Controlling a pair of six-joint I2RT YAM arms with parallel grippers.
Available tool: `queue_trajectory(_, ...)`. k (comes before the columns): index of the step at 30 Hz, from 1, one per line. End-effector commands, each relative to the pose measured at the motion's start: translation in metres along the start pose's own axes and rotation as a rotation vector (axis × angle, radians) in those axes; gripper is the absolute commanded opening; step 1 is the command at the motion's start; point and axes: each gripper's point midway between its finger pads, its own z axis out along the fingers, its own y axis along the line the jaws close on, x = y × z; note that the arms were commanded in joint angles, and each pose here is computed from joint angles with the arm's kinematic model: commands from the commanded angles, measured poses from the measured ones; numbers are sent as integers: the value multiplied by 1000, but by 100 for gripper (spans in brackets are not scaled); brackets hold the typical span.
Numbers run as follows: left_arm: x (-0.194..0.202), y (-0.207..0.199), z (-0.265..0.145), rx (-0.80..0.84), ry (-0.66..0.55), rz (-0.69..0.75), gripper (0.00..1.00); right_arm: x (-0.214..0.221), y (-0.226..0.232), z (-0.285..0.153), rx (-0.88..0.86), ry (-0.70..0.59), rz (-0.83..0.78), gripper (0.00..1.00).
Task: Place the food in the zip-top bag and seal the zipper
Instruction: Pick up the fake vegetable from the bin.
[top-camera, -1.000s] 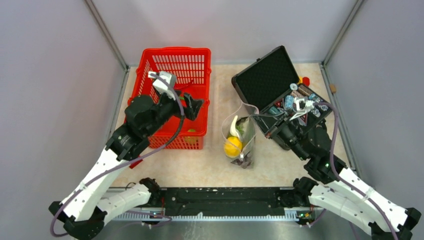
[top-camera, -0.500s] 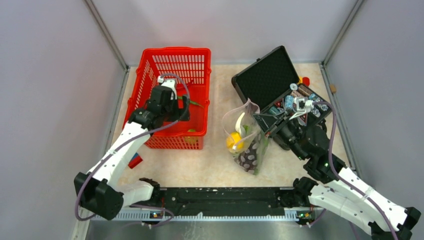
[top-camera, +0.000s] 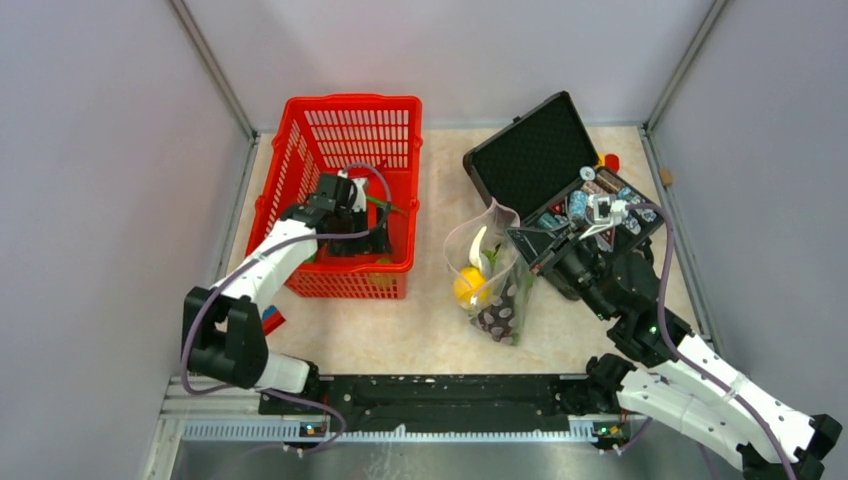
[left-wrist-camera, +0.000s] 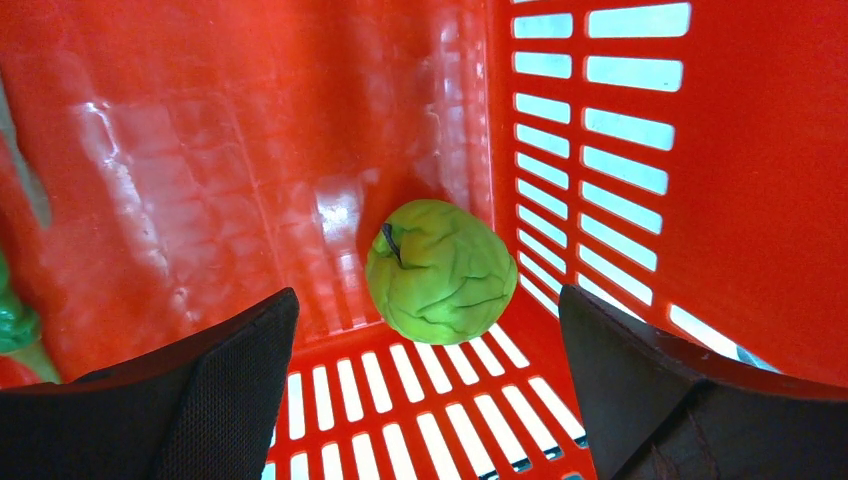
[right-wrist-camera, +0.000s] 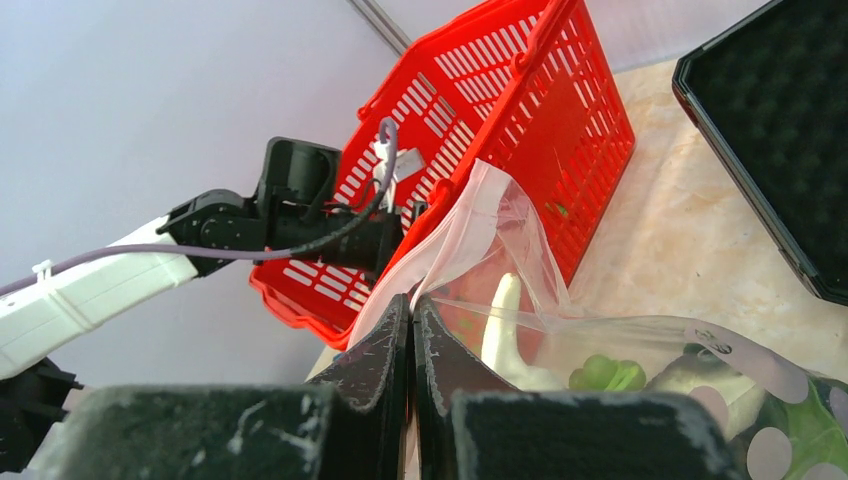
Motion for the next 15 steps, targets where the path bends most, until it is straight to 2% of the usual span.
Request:
queue_trajectory(1, 8, 5, 9, 8, 57, 15, 98, -42, 32, -4, -91, -123, 39, 0)
queue_trajectory(6, 14, 3, 24, 62, 105, -6, 93, -41, 30, -2, -83, -127, 40, 0)
queue_trajectory(15, 31, 7, 42, 63, 186, -27, 91, -41, 30, 0, -75, -122, 37, 0)
